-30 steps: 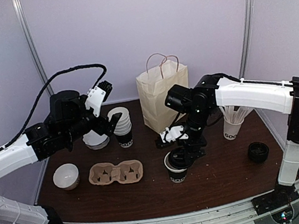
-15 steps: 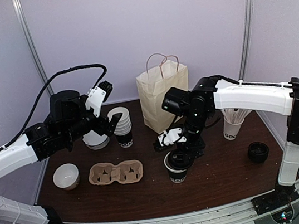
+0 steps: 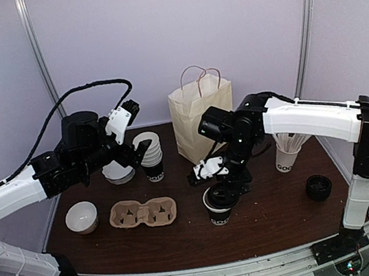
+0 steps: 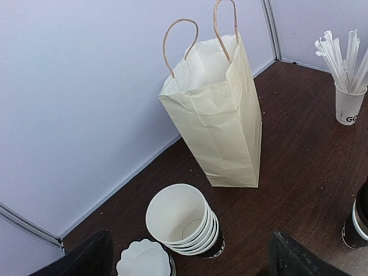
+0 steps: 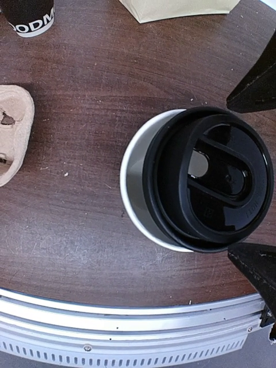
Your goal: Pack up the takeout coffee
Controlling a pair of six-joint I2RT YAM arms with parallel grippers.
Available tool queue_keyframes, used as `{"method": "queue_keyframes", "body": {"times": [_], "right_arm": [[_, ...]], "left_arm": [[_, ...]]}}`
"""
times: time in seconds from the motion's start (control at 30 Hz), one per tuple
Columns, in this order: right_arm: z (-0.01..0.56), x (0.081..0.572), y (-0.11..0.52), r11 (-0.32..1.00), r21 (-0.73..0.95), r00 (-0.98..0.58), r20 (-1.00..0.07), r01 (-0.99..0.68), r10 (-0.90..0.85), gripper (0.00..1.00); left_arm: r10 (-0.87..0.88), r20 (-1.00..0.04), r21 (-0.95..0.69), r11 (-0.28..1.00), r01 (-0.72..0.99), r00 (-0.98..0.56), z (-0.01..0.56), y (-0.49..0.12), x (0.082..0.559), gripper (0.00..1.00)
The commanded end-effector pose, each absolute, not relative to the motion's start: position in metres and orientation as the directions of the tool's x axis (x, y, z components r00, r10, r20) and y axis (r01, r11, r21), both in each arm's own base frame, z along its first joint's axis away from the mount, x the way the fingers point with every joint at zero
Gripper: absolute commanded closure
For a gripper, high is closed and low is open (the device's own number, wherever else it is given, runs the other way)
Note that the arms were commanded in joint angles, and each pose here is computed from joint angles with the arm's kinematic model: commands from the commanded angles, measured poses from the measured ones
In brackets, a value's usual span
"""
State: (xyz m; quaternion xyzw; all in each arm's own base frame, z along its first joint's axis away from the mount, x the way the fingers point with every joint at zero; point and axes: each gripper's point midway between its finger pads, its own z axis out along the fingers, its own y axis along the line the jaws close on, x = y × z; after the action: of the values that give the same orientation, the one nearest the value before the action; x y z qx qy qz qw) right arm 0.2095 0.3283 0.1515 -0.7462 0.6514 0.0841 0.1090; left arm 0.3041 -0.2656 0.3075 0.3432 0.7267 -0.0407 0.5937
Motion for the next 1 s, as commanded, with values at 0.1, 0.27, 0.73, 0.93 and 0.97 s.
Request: {"method": "queue_keyframes", "body": {"times": [0.1, 0.27, 0.73, 0.93, 0.97], "right_arm": [[0.166, 0.211, 0.33, -0.107, -0.074, 0.123, -0.271, -0.992, -0.955, 0.01], [0.162, 0.212, 0.332, -0.099, -0.062, 0.112, -0.267, -0.993, -0.957, 0.01], [0.148, 0.209, 0.334, -0.112, -0.018, 0.113, -0.243, -0.994, -0.963, 0.08], [0.144, 0.208, 0.332, -0.115, -0.009, 0.114, -0.233, -0.993, -0.966, 0.12], [0.144, 0.207, 0.332, -0.114, -0.006, 0.112, -0.232, -0.993, -0.966, 0.12]], "left_arm": [[0.429, -0.903, 0.341, 0.758, 0.556, -0.03, 0.315, -0.269, 0.304, 0.03], [0.43, -0.902, 0.341, 0.756, 0.559, -0.031, 0.314, -0.27, 0.304, 0.03], [0.434, -0.9, 0.346, 0.749, 0.565, -0.024, 0.315, -0.27, 0.303, 0.02], [0.438, -0.899, 0.348, 0.746, 0.567, -0.025, 0.314, -0.27, 0.303, 0.02], [0.437, -0.899, 0.347, 0.746, 0.568, -0.025, 0.314, -0.271, 0.303, 0.02]]}}
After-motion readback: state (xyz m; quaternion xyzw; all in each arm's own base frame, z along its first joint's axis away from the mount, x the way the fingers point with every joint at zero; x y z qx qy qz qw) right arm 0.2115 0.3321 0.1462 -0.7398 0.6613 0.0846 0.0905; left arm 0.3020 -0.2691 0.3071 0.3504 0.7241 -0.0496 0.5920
